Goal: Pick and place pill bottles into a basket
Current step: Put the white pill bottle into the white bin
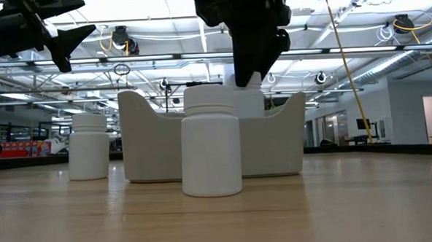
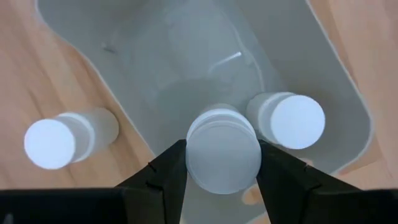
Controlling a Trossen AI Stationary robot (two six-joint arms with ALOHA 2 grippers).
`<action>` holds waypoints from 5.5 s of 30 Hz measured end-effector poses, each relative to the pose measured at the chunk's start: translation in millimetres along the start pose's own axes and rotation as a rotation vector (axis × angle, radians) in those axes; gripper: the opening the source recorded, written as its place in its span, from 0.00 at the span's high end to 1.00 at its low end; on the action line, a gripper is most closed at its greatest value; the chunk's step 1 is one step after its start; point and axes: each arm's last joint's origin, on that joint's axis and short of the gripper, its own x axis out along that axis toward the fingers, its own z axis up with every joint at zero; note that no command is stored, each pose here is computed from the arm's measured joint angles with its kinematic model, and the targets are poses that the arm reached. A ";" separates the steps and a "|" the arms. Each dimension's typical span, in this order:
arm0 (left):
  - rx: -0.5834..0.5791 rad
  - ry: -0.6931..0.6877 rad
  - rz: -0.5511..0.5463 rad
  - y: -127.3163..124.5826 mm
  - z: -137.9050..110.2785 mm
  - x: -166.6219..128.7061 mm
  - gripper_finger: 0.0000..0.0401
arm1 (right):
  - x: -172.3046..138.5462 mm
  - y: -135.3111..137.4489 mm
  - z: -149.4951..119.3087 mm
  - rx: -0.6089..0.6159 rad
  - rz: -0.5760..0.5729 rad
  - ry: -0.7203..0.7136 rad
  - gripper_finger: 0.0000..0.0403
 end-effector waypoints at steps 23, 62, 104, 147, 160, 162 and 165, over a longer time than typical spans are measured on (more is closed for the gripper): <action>-0.013 0.000 -0.002 -0.1 0.1 0.0 0.40 | 38.8 -4.0 -13.9 0.026 0.062 0.029 0.61; 0.000 0.013 0.007 0.5 -1.3 0.0 0.40 | -40.4 5.8 16.4 -0.257 0.299 -0.513 0.37; 0.007 0.043 0.054 3.1 -5.1 -0.2 0.40 | 32.3 82.0 -52.4 -0.277 0.149 -0.342 0.41; 0.019 0.049 0.078 4.2 -6.1 -0.3 0.40 | 50.4 85.7 -59.2 -0.272 0.230 -0.349 0.59; 0.022 0.051 0.079 4.2 -6.2 -0.3 0.40 | 12.7 83.4 -52.3 -0.296 0.265 -0.417 0.59; 0.023 0.050 0.079 4.2 -6.2 -0.3 0.40 | -0.2 80.0 -51.0 -0.299 0.252 -0.457 0.59; 0.023 0.051 0.079 4.2 -6.2 -0.3 0.40 | -18.9 72.4 -50.5 -0.302 0.211 -0.502 0.60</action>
